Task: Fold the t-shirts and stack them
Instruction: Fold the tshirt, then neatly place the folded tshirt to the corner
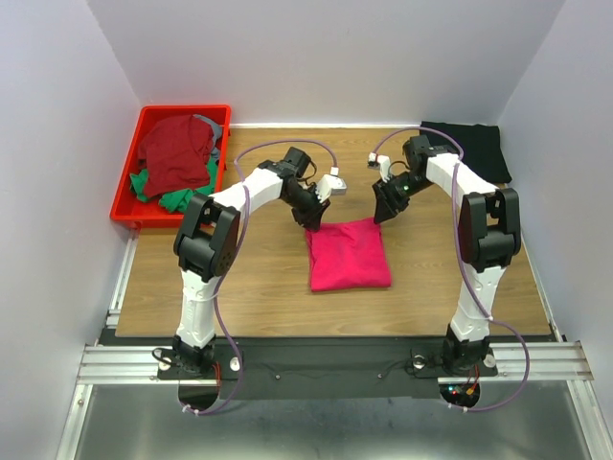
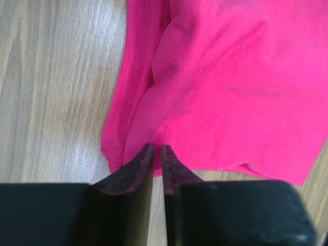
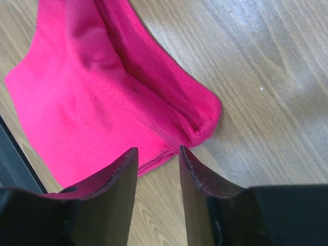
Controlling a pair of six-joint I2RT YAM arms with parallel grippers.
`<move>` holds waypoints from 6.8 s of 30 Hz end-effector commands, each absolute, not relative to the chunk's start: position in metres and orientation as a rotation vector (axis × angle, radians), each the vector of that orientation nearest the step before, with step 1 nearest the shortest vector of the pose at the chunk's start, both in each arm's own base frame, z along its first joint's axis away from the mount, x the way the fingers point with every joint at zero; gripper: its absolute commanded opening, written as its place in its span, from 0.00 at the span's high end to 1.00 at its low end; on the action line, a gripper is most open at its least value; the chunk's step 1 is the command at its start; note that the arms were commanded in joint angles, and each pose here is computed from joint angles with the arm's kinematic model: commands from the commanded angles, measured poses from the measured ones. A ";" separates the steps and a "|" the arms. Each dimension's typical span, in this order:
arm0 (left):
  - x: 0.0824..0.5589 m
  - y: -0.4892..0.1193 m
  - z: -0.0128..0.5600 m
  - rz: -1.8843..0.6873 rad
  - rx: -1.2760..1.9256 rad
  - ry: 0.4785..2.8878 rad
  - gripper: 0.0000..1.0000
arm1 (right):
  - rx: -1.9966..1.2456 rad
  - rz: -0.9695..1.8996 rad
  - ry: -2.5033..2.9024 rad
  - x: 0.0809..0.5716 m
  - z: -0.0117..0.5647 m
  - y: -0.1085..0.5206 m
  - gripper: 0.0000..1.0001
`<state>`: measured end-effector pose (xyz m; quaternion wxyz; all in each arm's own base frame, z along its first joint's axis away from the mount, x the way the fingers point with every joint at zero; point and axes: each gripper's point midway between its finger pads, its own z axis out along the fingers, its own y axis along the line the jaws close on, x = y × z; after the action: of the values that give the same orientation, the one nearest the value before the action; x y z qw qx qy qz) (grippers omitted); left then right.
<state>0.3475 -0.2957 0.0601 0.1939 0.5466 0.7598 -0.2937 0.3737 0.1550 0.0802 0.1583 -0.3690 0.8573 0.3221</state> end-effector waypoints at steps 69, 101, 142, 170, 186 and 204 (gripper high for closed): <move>0.411 -0.272 0.045 -0.514 1.467 2.147 1.00 | -0.834 0.557 2.497 0.445 0.055 0.135 0.99; 0.365 -0.213 0.227 -1.136 0.617 1.969 0.04 | -0.487 1.692 2.527 0.342 0.084 0.286 0.11; 0.323 -0.205 0.233 -1.110 0.682 1.917 0.04 | -0.587 1.754 2.491 0.271 0.114 0.284 0.08; 0.345 -0.311 0.176 -1.513 0.642 2.006 0.53 | -0.466 1.708 2.636 0.267 0.056 0.228 0.10; 0.414 -0.300 0.093 -1.476 0.537 2.149 0.67 | -0.496 1.521 2.585 0.303 0.082 0.212 0.12; 0.320 -0.309 0.275 -0.686 1.062 1.556 0.01 | -0.176 1.020 2.422 0.329 0.160 0.113 0.11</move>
<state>0.3121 -0.3132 0.2970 0.5241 0.4261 0.6399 -0.3665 0.3272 0.1410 0.1774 0.2419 -0.1109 0.8624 0.4306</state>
